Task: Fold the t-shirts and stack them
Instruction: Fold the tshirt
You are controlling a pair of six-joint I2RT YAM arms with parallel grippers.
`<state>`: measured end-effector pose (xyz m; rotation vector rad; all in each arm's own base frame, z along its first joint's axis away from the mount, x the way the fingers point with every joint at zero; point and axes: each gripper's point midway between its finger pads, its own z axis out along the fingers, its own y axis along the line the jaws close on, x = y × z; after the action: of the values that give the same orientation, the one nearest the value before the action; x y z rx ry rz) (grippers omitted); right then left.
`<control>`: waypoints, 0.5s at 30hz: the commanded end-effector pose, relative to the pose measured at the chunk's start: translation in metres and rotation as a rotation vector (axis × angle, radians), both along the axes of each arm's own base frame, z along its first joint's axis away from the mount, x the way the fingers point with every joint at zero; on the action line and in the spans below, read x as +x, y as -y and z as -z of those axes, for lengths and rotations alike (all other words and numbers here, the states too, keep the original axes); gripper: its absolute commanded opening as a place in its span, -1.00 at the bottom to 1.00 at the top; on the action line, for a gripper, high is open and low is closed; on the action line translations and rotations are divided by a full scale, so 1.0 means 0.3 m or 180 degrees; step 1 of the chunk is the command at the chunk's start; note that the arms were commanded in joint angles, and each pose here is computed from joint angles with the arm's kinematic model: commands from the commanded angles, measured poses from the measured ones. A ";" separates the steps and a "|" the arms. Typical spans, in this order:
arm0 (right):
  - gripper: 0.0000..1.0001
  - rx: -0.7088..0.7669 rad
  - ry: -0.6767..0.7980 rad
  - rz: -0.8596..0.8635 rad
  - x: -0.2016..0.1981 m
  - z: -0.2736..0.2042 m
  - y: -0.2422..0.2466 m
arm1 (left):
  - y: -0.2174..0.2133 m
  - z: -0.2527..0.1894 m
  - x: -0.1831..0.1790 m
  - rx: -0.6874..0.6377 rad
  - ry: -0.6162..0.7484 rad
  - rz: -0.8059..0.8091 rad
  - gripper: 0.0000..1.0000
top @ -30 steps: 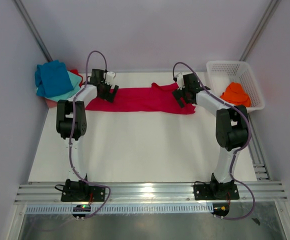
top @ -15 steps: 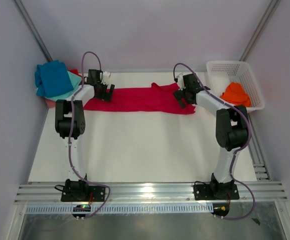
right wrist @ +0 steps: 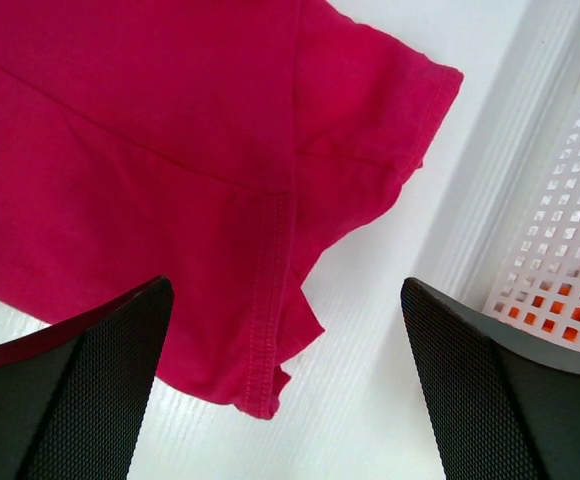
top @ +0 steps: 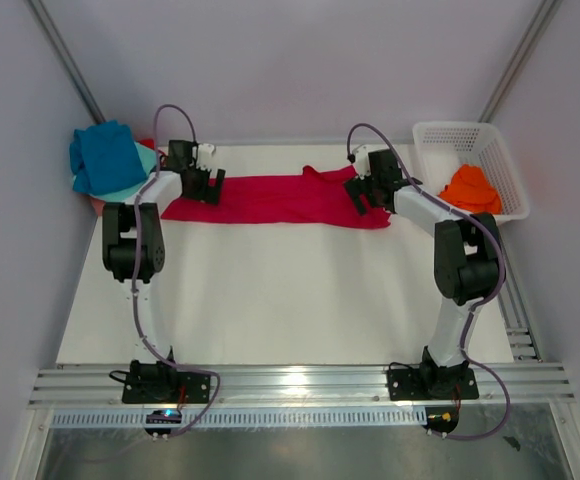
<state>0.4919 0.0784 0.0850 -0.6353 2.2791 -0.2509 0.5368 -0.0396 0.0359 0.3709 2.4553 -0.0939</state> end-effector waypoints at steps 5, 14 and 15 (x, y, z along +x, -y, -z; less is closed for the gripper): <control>0.99 0.0478 0.0667 -0.0087 0.072 -0.182 -0.072 | -0.013 -0.344 0.019 0.0025 0.0832 0.0022 0.99; 0.99 0.0581 0.0354 -0.0453 0.013 -0.111 -0.144 | 0.013 -0.399 -0.038 -0.0099 0.0797 0.0111 0.98; 0.99 0.0571 0.0307 -0.0451 0.003 -0.104 -0.140 | 0.016 -0.391 -0.045 -0.0109 0.0743 0.0121 0.98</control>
<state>0.4987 0.1071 0.0966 -0.6418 2.1702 -0.0796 0.5297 -0.0414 0.1452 0.3680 2.2127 -0.0716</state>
